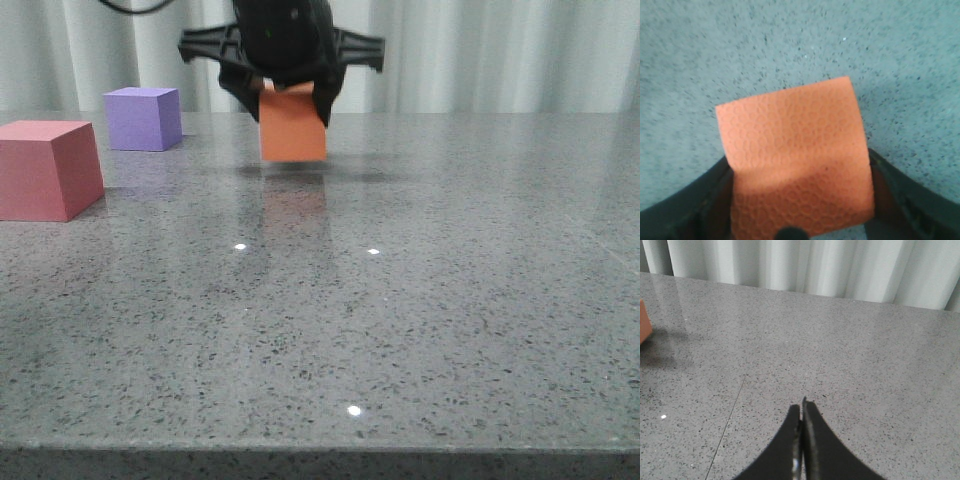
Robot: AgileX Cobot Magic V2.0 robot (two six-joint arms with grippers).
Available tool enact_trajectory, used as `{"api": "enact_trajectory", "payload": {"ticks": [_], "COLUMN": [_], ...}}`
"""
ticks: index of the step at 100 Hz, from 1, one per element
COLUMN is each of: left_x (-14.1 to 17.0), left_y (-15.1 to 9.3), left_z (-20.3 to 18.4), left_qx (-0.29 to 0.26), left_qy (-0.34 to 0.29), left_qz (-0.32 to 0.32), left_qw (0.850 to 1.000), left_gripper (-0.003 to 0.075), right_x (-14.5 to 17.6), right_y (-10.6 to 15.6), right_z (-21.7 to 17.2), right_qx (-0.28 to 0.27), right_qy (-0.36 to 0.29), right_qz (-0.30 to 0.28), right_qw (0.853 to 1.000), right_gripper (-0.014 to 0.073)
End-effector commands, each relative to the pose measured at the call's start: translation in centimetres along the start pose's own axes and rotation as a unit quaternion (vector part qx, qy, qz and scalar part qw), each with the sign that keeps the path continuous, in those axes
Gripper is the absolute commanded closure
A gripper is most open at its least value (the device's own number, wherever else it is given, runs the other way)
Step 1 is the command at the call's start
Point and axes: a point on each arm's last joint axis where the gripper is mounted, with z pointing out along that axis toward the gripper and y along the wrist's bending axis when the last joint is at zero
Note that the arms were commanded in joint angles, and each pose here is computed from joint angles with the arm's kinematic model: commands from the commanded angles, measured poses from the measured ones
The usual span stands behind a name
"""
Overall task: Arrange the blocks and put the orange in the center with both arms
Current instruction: 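Lift the orange cube with the left gripper toward the purple cube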
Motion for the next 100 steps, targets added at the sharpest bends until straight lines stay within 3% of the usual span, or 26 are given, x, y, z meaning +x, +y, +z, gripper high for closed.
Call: {"api": "enact_trajectory", "payload": {"ticks": [1,22,52,77,100], "left_x": [-3.4,-4.9,-6.4,-5.3,-3.8], "left_y": [1.0,3.3,10.0,15.8,17.8], "left_z": [-6.1,-11.7,-16.5,-15.4,-12.5], "left_qx": [0.032,0.035,0.054,0.036,0.039], "left_qy": [-0.077,-0.106,-0.119,-0.1,-0.096], "left_qz": [-0.006,0.047,0.049,0.017,-0.004], "left_qw": [0.996,0.993,0.99,0.994,0.995], "left_gripper": [0.048,0.048,0.048,0.048,0.048], "right_x": [-1.5,-1.5,-1.5,-1.5,-1.5], "right_y": [0.0,0.0,0.0,0.0,0.0], "right_z": [0.0,0.0,0.0,0.0,0.0], "right_qx": [-0.002,-0.002,-0.002,-0.002,-0.002], "right_qy": [-0.046,-0.046,-0.046,-0.046,-0.046], "right_qz": [-0.009,-0.009,-0.009,-0.009,-0.009], "right_qw": [0.999,0.999,0.999,0.999,0.999], "right_gripper": [0.0664,0.0664,0.0664,0.0664,0.0664]}}
